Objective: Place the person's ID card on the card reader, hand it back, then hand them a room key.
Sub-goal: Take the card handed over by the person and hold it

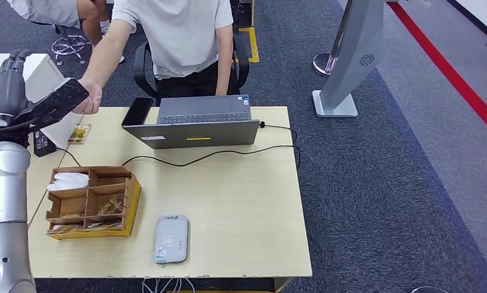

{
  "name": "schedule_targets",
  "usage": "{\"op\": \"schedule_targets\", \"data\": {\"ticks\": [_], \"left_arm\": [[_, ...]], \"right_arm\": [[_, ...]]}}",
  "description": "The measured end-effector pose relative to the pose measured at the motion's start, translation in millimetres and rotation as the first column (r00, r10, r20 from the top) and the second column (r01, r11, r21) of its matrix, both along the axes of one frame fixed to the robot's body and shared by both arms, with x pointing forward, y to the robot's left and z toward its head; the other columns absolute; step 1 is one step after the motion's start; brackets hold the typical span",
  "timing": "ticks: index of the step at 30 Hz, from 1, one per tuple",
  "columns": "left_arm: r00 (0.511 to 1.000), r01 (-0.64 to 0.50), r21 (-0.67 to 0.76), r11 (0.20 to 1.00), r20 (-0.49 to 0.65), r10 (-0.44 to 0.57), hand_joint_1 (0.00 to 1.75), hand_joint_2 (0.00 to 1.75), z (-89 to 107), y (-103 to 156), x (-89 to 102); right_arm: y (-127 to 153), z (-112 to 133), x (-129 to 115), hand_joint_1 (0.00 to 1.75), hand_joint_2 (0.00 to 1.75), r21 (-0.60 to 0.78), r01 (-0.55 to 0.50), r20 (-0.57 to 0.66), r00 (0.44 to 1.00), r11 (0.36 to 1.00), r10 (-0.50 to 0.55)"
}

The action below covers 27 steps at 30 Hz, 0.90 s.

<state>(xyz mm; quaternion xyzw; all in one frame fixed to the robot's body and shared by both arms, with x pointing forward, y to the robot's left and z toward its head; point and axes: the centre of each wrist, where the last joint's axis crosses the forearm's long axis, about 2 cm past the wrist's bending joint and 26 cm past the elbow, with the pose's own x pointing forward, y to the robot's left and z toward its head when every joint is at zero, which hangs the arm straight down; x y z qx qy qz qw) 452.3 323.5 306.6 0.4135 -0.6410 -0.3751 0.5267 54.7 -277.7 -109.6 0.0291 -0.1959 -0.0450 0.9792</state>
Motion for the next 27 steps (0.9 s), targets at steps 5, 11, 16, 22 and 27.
{"op": "schedule_targets", "data": {"ticks": [5,11,16,22,27], "left_arm": [[0.994,-0.069,0.156,0.985,-0.069,0.080,1.75,1.75,13.5,1.6,12.5],[0.973,-0.154,0.331,0.931,-0.113,0.202,1.75,1.75,27.7,5.5,23.1],[0.963,-0.179,0.380,0.907,-0.122,0.241,1.75,1.75,30.6,9.4,26.3],[0.959,-0.184,0.383,0.905,-0.132,0.251,1.75,1.75,29.9,10.5,27.2],[0.959,-0.191,0.376,0.907,-0.127,0.255,1.75,1.75,29.8,12.0,27.1]], "right_arm": [[1.2,0.2,2.0,0.00,1.75,0.003,-0.031,-0.013,0.999,1.000,0.031],[2.6,0.3,2.8,0.00,1.75,0.007,-0.076,-0.025,0.997,0.997,0.076],[3.2,0.4,3.6,0.00,1.75,0.009,-0.082,-0.033,0.996,0.997,0.083],[4.4,0.3,3.2,0.00,1.75,0.013,-0.086,-0.037,0.996,0.996,0.086],[6.8,0.5,4.0,0.00,1.75,0.015,-0.095,-0.035,0.995,0.995,0.096]]}}
